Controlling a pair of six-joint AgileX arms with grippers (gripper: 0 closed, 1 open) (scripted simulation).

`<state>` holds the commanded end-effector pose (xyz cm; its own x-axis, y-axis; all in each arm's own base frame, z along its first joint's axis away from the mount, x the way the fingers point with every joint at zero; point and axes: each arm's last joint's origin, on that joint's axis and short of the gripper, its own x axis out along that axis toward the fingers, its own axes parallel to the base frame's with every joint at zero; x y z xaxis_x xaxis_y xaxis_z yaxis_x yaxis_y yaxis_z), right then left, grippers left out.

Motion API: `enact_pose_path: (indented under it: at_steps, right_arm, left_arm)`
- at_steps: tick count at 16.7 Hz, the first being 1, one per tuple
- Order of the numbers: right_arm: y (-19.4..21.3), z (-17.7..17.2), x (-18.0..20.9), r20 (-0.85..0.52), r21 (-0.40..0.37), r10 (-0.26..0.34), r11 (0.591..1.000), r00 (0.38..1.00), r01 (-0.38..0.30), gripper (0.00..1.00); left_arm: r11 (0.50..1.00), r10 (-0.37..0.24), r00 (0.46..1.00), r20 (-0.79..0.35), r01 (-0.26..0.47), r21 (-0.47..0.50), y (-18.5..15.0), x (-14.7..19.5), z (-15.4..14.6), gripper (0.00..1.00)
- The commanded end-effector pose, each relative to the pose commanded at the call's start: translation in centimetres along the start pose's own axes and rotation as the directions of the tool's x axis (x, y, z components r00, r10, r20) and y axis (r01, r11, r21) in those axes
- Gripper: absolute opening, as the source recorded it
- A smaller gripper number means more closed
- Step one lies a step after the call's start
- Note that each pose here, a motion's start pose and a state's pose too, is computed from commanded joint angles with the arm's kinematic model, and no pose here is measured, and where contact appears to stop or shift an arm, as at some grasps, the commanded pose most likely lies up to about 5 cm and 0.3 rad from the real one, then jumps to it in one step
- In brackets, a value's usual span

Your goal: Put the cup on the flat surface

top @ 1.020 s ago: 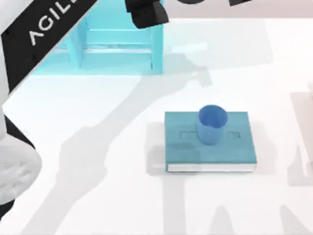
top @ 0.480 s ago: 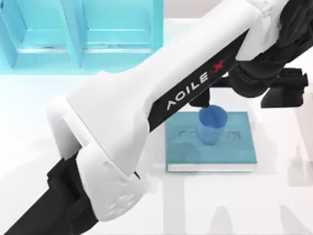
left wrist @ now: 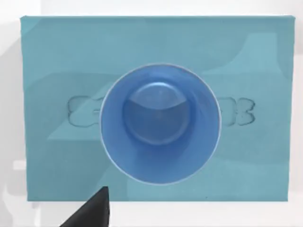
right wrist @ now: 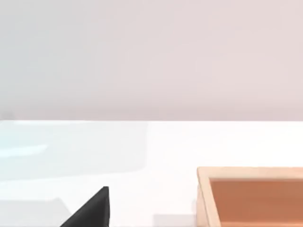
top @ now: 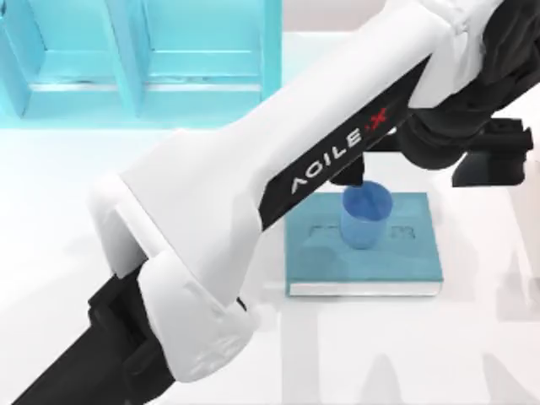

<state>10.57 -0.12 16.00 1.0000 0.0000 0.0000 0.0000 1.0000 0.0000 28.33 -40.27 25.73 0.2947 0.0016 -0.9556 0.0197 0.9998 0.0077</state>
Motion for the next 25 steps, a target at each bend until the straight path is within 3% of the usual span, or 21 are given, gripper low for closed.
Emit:
enact_pose_path:
  at_steps: [11, 17, 25]
  right_arm:
    - [0.0, 0.0, 0.0, 0.0, 0.0, 0.0, 1.0, 1.0, 0.0, 1.0]
    - [0.0, 0.0, 0.0, 0.0, 0.0, 0.0, 1.0, 1.0, 0.0, 1.0]
    - [0.0, 0.0, 0.0, 0.0, 0.0, 0.0, 1.0, 1.0, 0.0, 1.0]
  left_arm:
    - [1.0, -0.004, 1.0, 0.003, 0.004, 0.001, -0.1, 8.4, 0.0, 1.0]
    - [1.0, -0.002, 1.0, 0.002, 0.002, 0.001, 0.0, 9.0, 0.0, 1.0]
    - [1.0, -0.002, 1.0, 0.002, 0.002, 0.001, 0.0, 9.0, 0.0, 0.4]
